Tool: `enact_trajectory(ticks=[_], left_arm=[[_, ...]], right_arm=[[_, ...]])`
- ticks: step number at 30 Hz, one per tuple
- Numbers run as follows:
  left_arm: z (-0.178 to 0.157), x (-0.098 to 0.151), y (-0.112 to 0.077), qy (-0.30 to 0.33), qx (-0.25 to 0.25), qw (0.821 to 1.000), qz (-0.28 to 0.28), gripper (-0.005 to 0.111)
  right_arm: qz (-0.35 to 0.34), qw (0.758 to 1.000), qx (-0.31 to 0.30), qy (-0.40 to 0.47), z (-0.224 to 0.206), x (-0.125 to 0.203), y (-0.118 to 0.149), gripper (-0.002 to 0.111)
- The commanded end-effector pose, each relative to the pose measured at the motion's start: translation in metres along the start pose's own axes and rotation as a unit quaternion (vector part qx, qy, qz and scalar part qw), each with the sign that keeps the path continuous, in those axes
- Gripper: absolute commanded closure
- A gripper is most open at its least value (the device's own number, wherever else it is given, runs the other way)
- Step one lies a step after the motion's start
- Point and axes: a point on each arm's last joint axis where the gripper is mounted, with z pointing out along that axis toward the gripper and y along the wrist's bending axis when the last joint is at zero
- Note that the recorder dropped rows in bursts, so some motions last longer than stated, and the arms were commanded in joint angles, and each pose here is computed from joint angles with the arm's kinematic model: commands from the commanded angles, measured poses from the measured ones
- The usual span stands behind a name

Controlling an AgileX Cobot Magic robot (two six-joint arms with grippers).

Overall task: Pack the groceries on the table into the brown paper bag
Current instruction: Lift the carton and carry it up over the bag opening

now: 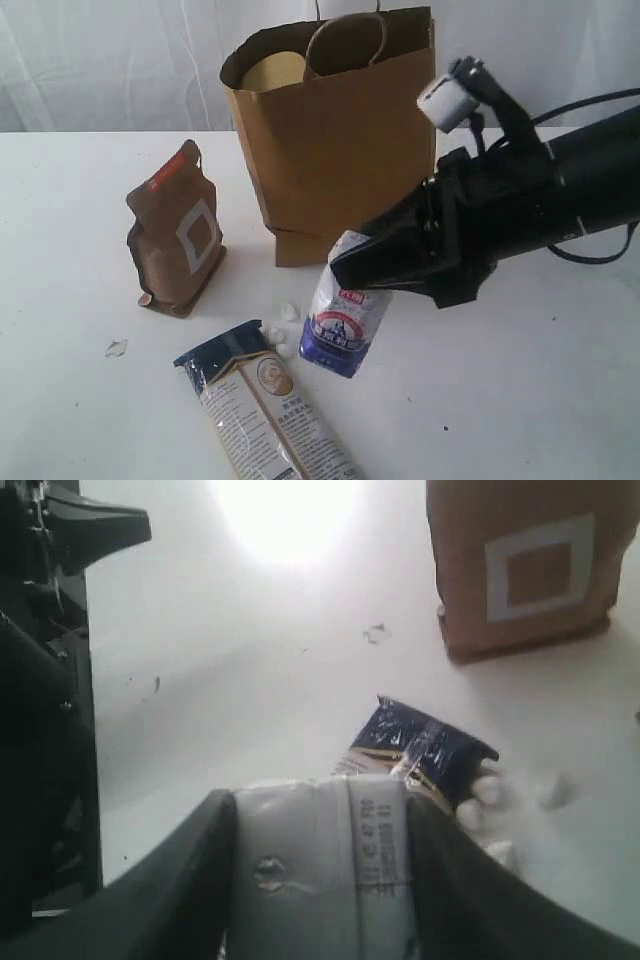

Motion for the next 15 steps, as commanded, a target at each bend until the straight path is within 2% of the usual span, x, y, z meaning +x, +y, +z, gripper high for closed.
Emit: enact_trajectory(ticks=[1, 4, 7, 11, 15], left_arm=[[0.0, 0.001, 0.0, 0.0, 0.003, 1.0, -0.004, 0.107], [0.0, 0.001, 0.0, 0.0, 0.003, 1.0, -0.004, 0.107], [0.0, 0.001, 0.0, 0.0, 0.003, 1.0, -0.004, 0.107], [0.0, 0.001, 0.0, 0.0, 0.003, 1.0, -0.004, 0.107], [0.0, 0.001, 0.0, 0.0, 0.003, 1.0, -0.004, 0.107]], right_arm=[[-0.044, 0.994, 0.074, -0.067, -0.027, -0.027, 0.015, 0.099], [-0.064, 0.973, 0.177, -0.131, -0.049, -0.049, 0.014, 0.099], [-0.042, 0.938, 0.271, -0.212, -0.072, -0.069, 0.01, 0.101], [-0.014, 0.904, 0.32, -0.282, -0.093, -0.088, 0.01, 0.107], [-0.017, 0.872, 0.377, -0.314, -0.111, -0.102, 0.008, 0.108]])
